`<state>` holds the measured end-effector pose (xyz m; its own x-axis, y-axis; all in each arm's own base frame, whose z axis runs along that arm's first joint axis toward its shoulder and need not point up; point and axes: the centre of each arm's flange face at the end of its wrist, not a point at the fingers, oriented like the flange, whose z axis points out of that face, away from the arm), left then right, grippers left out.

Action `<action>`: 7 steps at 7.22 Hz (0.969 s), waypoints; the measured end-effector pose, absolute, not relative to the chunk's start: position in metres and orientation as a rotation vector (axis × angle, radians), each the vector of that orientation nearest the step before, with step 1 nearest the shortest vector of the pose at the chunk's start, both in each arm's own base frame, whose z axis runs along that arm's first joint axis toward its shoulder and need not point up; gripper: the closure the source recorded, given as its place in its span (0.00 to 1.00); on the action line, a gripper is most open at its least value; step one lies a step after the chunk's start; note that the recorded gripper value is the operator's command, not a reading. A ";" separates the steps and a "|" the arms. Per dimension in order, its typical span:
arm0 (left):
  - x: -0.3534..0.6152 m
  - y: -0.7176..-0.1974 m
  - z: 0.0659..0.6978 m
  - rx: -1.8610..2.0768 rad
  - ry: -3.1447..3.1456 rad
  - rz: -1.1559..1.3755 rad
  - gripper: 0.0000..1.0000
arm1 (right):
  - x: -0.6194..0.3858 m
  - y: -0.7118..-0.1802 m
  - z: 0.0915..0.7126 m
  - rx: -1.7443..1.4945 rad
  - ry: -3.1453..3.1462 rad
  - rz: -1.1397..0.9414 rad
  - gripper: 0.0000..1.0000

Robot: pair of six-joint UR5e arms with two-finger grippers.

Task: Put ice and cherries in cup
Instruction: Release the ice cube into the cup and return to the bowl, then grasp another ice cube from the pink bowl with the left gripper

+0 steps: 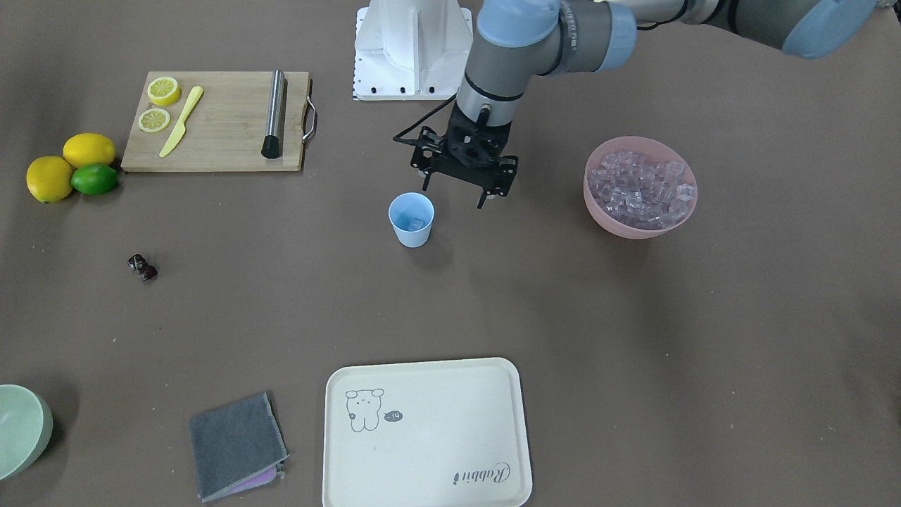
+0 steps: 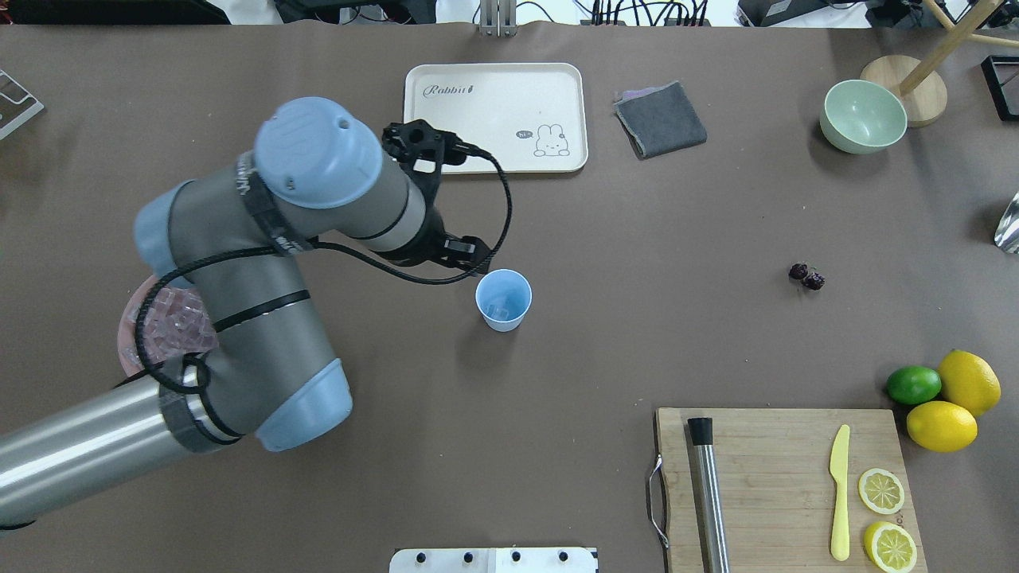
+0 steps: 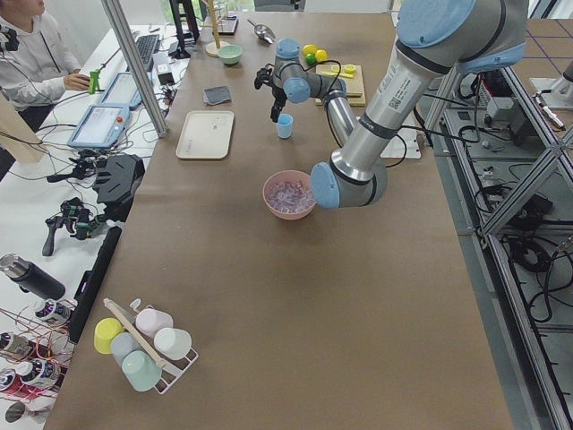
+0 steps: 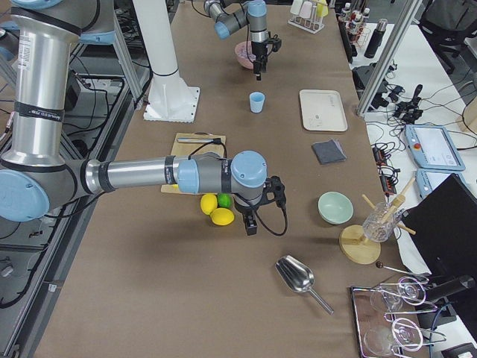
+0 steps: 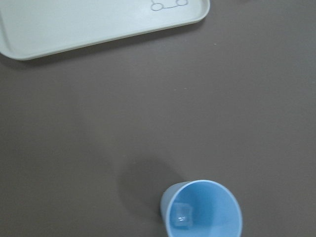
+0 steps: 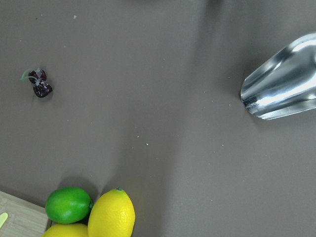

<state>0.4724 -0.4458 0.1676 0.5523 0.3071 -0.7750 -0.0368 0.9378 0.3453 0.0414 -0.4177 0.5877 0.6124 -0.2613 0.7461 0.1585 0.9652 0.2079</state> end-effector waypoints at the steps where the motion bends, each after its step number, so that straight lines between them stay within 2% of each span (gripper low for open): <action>1: 0.435 -0.439 0.204 0.320 0.942 0.228 0.09 | 0.041 -0.418 0.587 0.124 -0.879 -0.241 0.00; 4: 0.346 -0.413 0.294 0.229 0.899 0.210 0.09 | 0.037 -0.417 0.591 0.111 -0.882 -0.245 0.00; 7: 0.335 -0.403 0.340 0.211 0.834 0.192 0.09 | 0.036 -0.414 0.592 0.108 -0.886 -0.248 0.00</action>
<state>0.3349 -0.4033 0.3404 0.6572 0.2506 -0.7108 -0.0858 0.9619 0.2598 0.0360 -0.4138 0.5925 0.6058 -0.2589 0.7523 0.1698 0.9659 0.1956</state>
